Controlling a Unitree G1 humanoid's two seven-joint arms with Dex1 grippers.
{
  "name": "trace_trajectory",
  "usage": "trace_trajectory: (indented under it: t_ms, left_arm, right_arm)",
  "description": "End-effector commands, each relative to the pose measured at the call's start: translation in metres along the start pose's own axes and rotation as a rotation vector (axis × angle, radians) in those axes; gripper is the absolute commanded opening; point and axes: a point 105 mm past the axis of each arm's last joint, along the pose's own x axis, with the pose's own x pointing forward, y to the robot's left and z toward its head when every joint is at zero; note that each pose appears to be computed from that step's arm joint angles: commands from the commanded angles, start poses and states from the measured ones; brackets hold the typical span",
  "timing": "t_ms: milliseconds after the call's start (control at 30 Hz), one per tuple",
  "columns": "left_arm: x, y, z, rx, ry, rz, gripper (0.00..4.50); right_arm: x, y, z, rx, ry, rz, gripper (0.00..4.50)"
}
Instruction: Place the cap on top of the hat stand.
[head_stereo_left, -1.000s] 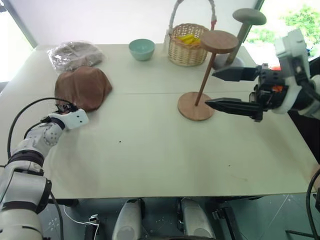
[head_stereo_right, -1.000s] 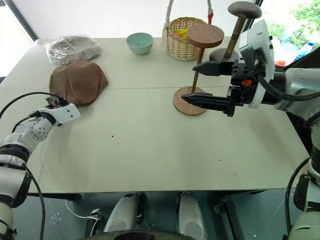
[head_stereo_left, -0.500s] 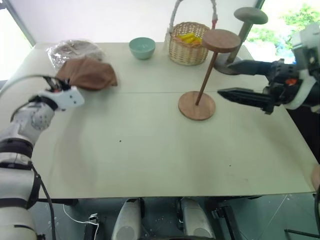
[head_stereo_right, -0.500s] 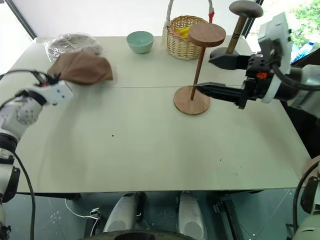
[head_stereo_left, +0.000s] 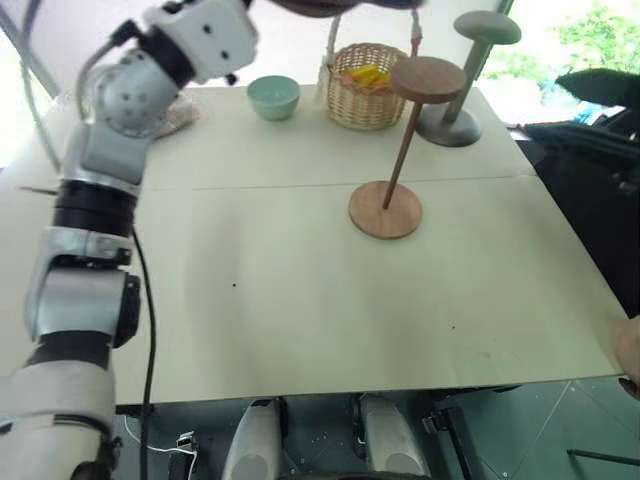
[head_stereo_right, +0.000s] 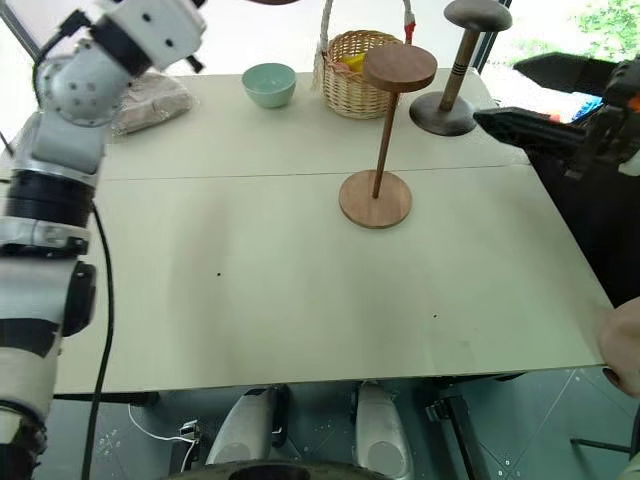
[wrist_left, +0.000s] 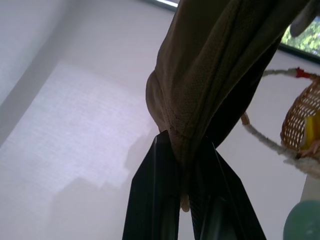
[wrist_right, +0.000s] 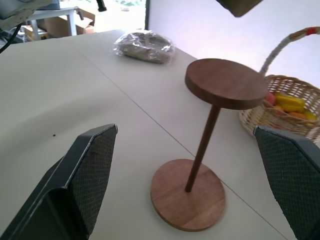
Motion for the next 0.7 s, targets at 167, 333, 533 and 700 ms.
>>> trace_trajectory:
  t_ms: [167, 333, 533, 700]
  left_arm:
    - [0.024, -0.007, 0.047, -0.040, -0.176, -0.027, 0.07]
    - [0.025, -0.047, 0.052, -0.019, -0.203, -0.141, 0.07]
    - [0.017, -0.078, 0.053, -0.027, -0.207, -0.225, 0.07]
    - [0.010, -0.097, 0.048, -0.042, -0.175, -0.277, 0.07]
  right_arm:
    - [-0.009, 0.005, 0.017, -0.041, -0.060, -0.039, 4.50]
    - [-0.009, 0.008, 0.015, -0.030, -0.079, -0.053, 4.50]
    - [-0.005, 0.011, 0.015, -0.019, -0.092, -0.056, 4.50]
    - [-0.002, 0.013, 0.013, -0.019, -0.085, -0.046, 4.50]
